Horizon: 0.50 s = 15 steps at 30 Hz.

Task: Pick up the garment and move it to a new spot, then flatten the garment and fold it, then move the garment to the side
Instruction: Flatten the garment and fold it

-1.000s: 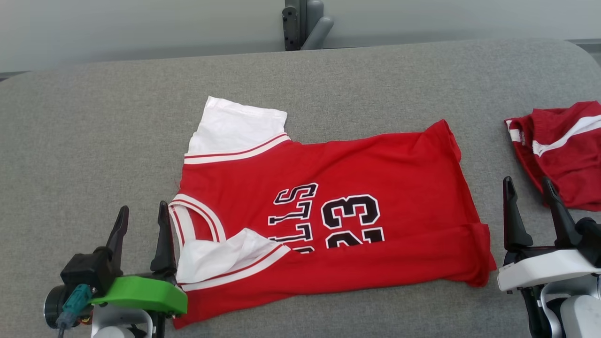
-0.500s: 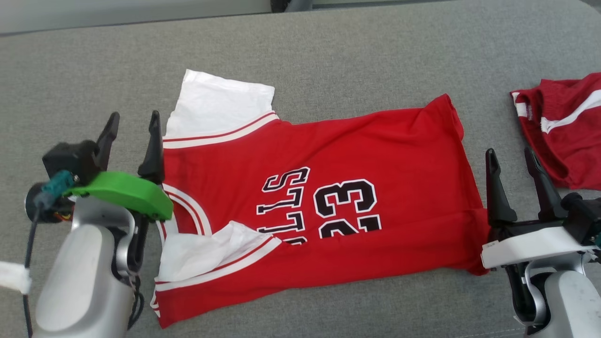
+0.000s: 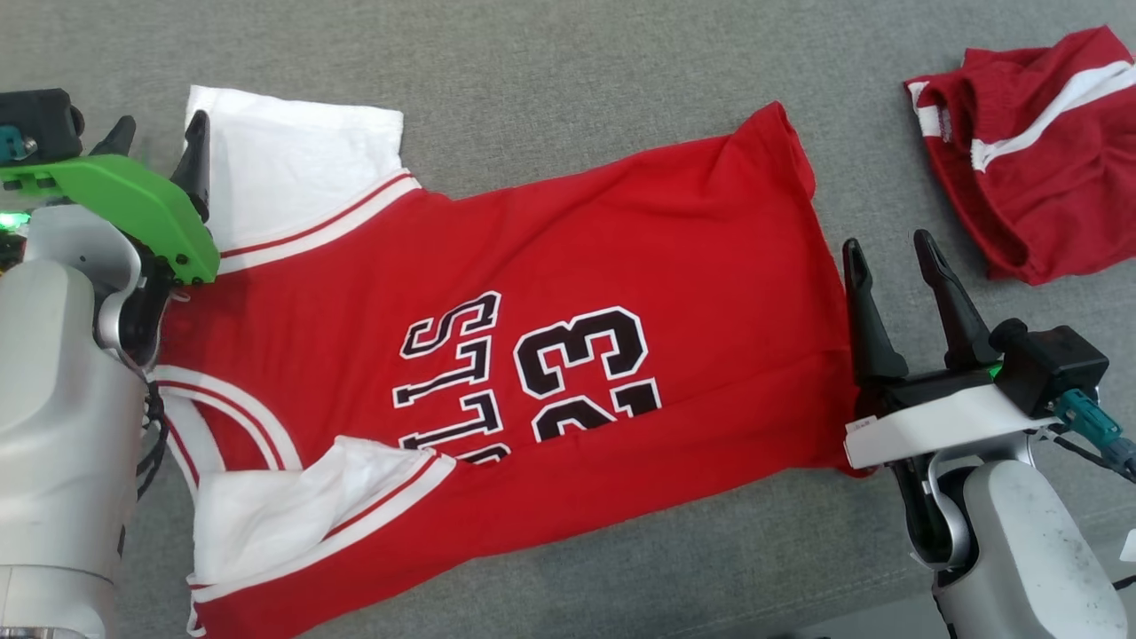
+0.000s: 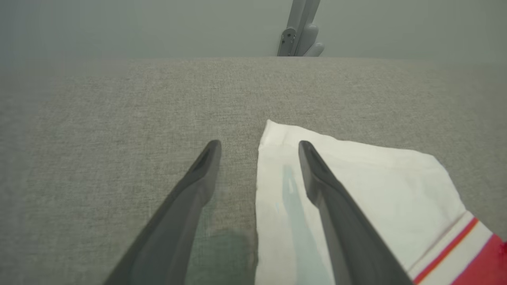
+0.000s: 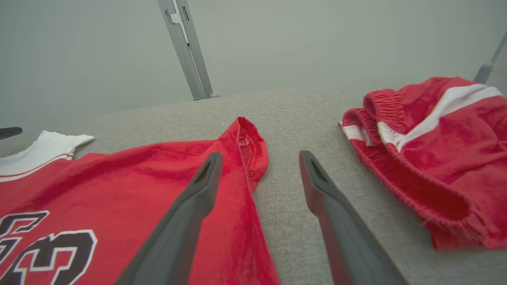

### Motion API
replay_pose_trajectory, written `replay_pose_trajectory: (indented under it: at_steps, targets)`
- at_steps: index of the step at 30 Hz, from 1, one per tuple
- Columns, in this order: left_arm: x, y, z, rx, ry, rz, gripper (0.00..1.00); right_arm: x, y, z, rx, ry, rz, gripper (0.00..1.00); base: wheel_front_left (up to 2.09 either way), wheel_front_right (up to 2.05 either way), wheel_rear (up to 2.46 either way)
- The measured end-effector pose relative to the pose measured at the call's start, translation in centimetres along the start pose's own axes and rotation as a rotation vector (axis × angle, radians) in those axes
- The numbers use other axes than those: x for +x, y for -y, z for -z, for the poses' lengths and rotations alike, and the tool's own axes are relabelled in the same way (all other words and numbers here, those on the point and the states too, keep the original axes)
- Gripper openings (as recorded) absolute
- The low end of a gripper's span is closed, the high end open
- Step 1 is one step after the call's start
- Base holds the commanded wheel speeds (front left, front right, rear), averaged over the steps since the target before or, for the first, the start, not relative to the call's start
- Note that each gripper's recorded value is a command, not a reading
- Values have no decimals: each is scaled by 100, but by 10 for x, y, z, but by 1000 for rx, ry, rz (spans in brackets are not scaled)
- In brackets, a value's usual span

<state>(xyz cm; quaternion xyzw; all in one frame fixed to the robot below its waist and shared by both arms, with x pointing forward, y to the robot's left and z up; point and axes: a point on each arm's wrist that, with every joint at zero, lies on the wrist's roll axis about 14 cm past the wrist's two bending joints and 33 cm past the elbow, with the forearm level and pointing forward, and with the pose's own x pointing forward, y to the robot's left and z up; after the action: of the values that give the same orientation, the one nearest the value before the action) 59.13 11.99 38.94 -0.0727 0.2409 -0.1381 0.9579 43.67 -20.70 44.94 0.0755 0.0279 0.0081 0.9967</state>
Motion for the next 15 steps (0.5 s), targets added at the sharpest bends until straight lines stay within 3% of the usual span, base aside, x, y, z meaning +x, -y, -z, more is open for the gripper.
replay_pose_trajectory:
  at_steps: [7, 8, 9, 15]
  targets:
    - [28, 1, 19, 7, -68, 9, 100, -2, 19, 12, -5, -32, 52, 100, 0, 0, 0]
    - [32, 1, 19, 8, -66, 10, 41, -1, 21, 13, -8, -35, 58, 100, 0, 0, 0]
    - [35, 2, 20, 6, -71, 13, 0, -1, 24, 13, -10, -37, 64, 100, 0, 0, 0]
    - [43, 13, 21, 16, -60, 44, 0, 31, 41, -13, -70, 16, 42, 100, 0, 0, 0]
